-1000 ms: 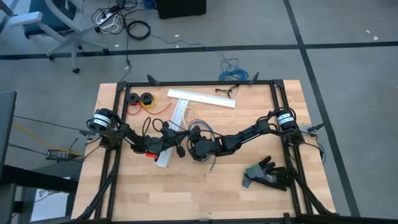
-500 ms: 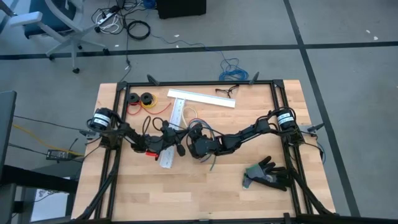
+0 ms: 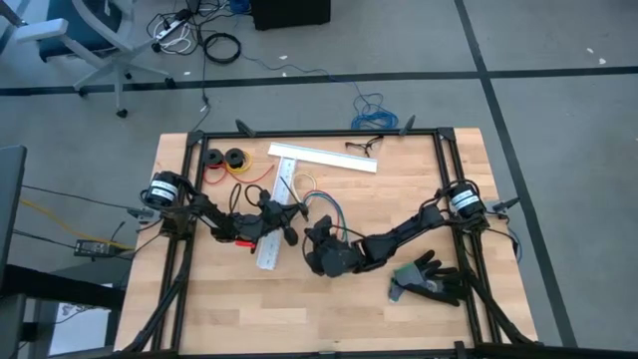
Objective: Ziptie cables
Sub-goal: Wrap the black zip tie on the cables
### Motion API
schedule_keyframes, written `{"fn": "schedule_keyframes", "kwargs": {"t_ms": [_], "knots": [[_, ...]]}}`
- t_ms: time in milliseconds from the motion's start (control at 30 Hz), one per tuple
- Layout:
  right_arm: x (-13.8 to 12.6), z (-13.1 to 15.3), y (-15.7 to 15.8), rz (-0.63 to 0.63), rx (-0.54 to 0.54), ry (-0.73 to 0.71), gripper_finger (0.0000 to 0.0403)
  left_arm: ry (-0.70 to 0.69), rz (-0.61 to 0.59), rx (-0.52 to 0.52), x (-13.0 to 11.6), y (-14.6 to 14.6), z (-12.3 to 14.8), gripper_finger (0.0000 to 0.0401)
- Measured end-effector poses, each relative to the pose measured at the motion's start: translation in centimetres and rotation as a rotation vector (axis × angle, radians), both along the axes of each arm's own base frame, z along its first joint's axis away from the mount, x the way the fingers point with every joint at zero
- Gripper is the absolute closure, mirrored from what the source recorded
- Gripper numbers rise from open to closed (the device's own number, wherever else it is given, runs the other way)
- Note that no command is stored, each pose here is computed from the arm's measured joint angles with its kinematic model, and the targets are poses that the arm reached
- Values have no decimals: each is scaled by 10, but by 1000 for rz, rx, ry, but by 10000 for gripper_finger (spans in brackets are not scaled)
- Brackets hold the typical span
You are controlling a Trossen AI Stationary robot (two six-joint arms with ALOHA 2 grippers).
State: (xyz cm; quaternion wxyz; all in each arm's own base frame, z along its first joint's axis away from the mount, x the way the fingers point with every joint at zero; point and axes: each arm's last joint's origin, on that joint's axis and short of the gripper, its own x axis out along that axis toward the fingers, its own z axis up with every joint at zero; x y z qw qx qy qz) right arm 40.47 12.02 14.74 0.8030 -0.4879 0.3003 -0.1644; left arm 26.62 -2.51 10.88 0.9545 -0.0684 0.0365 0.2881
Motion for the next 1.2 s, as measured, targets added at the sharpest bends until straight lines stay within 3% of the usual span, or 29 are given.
{"fn": "schedule_keyframes", "kwargs": {"t_ms": [233,667,833,1067,1200], "knots": [[5,-4,-19,-33,43,11,393,-20,-4,-20,1,0,1,398],[7,-12,-51,-101,161,42,292,17,22,-83,10,3,-3,398],[3,-20,-57,-113,205,115,288,17,15,-86,10,3,-3,398],[10,-13,-69,-133,214,25,290,7,12,-89,11,3,-2,398],[8,-18,-78,-126,236,95,290,8,-7,-93,11,2,-2,398]]}}
